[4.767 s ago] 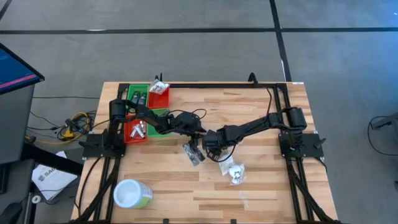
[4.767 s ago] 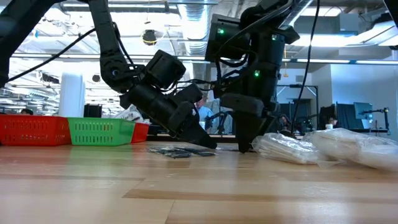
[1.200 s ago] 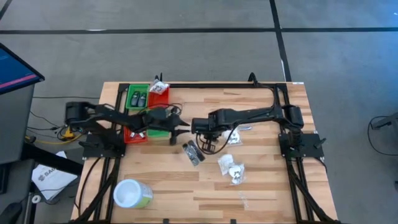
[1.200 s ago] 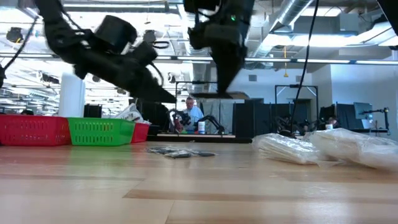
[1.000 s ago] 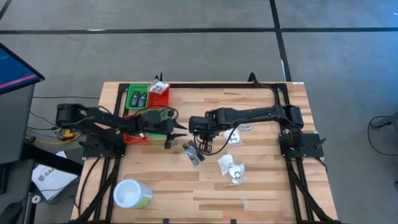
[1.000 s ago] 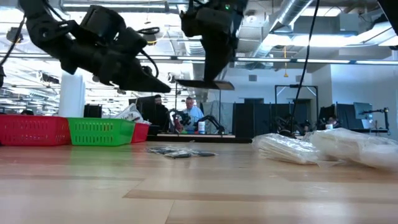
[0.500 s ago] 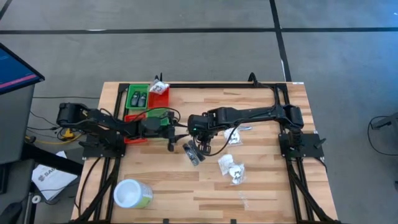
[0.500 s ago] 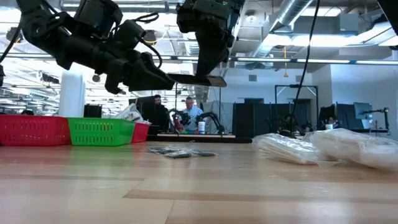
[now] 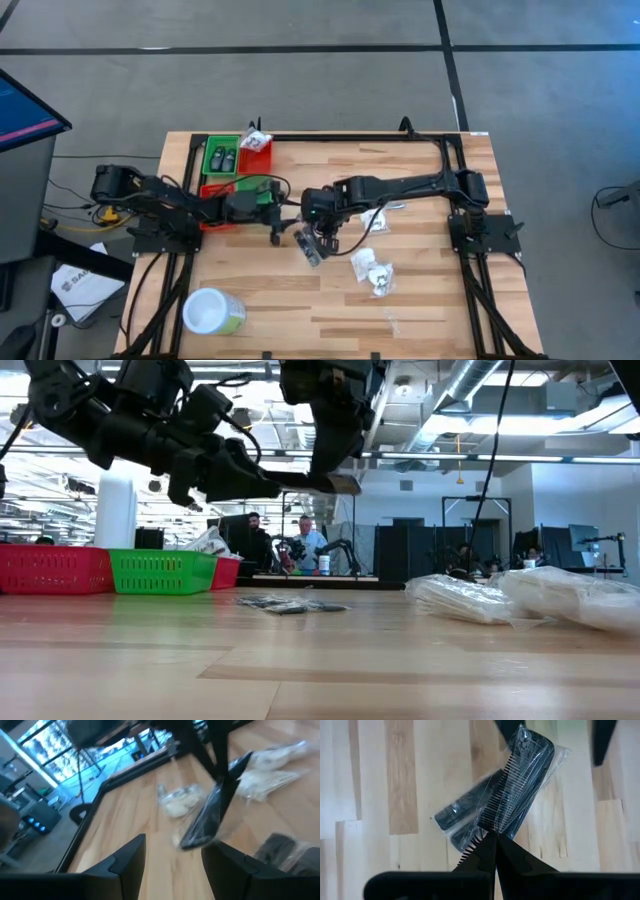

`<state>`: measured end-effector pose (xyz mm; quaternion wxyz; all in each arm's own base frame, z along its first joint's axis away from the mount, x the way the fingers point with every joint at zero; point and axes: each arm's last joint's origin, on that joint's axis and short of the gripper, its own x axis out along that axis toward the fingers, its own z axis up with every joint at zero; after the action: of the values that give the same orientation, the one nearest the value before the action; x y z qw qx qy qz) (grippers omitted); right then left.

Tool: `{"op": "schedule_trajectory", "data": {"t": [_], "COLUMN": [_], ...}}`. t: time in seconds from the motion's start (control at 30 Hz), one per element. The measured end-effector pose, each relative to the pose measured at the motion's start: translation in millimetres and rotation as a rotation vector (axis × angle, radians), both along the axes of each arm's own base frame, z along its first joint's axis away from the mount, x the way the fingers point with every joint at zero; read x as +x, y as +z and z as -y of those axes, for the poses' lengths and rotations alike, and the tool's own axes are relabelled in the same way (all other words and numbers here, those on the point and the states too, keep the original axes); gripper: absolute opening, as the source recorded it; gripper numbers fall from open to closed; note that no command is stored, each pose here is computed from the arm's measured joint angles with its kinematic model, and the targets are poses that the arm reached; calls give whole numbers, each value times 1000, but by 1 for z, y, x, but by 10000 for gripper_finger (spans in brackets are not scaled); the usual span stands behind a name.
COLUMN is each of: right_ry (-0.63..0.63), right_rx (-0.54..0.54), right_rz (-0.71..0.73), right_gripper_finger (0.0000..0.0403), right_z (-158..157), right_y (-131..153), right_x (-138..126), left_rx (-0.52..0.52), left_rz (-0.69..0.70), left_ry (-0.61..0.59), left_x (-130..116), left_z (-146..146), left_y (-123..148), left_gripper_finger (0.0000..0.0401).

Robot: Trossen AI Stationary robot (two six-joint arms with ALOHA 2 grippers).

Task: Pick & Place Travel size toiletries
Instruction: Put the black comb into the bottom green bin

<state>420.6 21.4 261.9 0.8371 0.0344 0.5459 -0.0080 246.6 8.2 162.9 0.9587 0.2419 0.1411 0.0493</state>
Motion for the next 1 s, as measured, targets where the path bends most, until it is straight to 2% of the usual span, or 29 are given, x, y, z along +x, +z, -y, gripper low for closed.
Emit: {"op": "schedule_trajectory", "data": {"t": [0.23, 0.5, 1.0], "right_ry": [0, 0, 42], "right_rx": [1, 2, 67], "right_rz": [6, 13, 59], "right_gripper_finger": [0, 0, 0], "right_z": [0, 0, -3], "right_y": [0, 1, 3], "right_x": [1, 1, 5], "left_rx": [68, 69, 69], "left_rz": [11, 16, 15], "left_ry": [-49, -47, -45], "left_x": [1, 1, 1], "left_z": [11, 11, 11], "left_y": [2, 2, 2], "left_gripper_finger": [178, 164, 136]}}
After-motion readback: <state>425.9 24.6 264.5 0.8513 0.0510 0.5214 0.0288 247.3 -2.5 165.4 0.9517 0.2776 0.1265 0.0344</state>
